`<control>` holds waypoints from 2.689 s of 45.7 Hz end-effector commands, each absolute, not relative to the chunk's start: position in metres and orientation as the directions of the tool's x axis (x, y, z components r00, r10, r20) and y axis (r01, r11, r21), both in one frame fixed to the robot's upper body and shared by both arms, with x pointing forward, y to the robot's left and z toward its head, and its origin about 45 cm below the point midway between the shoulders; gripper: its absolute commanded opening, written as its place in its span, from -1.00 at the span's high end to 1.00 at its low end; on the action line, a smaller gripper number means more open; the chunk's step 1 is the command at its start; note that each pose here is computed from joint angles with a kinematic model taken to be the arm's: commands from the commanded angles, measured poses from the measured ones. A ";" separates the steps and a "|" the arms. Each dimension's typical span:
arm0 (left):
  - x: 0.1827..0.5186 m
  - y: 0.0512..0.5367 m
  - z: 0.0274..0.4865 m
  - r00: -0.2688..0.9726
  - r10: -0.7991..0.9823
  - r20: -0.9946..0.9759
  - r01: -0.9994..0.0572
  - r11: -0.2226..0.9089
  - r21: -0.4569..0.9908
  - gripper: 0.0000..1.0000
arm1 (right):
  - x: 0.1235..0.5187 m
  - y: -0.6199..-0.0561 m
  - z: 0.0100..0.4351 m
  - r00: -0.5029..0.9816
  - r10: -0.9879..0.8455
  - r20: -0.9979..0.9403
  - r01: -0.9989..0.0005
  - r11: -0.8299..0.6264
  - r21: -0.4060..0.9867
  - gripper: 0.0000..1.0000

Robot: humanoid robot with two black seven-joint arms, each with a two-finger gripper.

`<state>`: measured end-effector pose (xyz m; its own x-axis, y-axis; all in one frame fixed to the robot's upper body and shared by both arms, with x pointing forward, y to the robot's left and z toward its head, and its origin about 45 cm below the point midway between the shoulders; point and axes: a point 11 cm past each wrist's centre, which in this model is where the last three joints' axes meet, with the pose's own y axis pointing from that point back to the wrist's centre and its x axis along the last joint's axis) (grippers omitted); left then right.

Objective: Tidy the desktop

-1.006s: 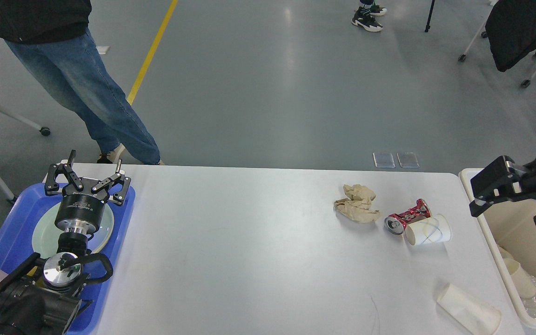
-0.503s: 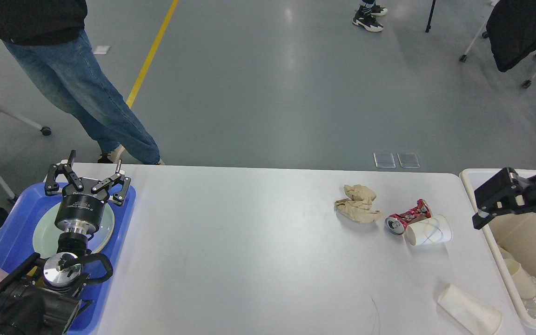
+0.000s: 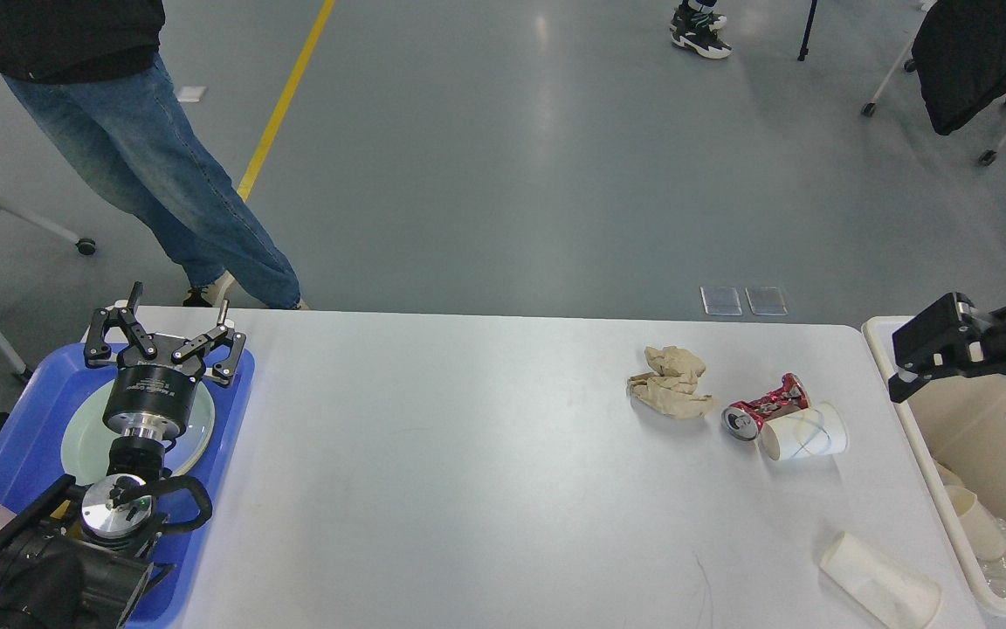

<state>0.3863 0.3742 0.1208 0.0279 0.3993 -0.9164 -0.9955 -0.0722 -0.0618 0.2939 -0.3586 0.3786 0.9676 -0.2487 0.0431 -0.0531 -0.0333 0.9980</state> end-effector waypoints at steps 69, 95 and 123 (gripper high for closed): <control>0.387 0.374 0.121 0.029 0.399 -0.916 -0.995 -0.073 -0.063 -0.93 | 0.220 -0.429 0.095 0.820 0.572 0.006 -0.058 0.073 0.996 -0.85; 0.387 0.374 0.121 0.029 0.399 -0.916 -0.995 -0.073 -0.063 -0.93 | 0.226 -0.416 0.063 0.843 0.535 0.056 -0.092 0.041 0.995 -0.92; 0.387 0.374 0.121 0.029 0.398 -0.917 -0.995 -0.073 -0.063 -0.93 | 0.226 -0.419 0.057 0.851 0.522 0.064 -0.102 0.045 0.994 -0.21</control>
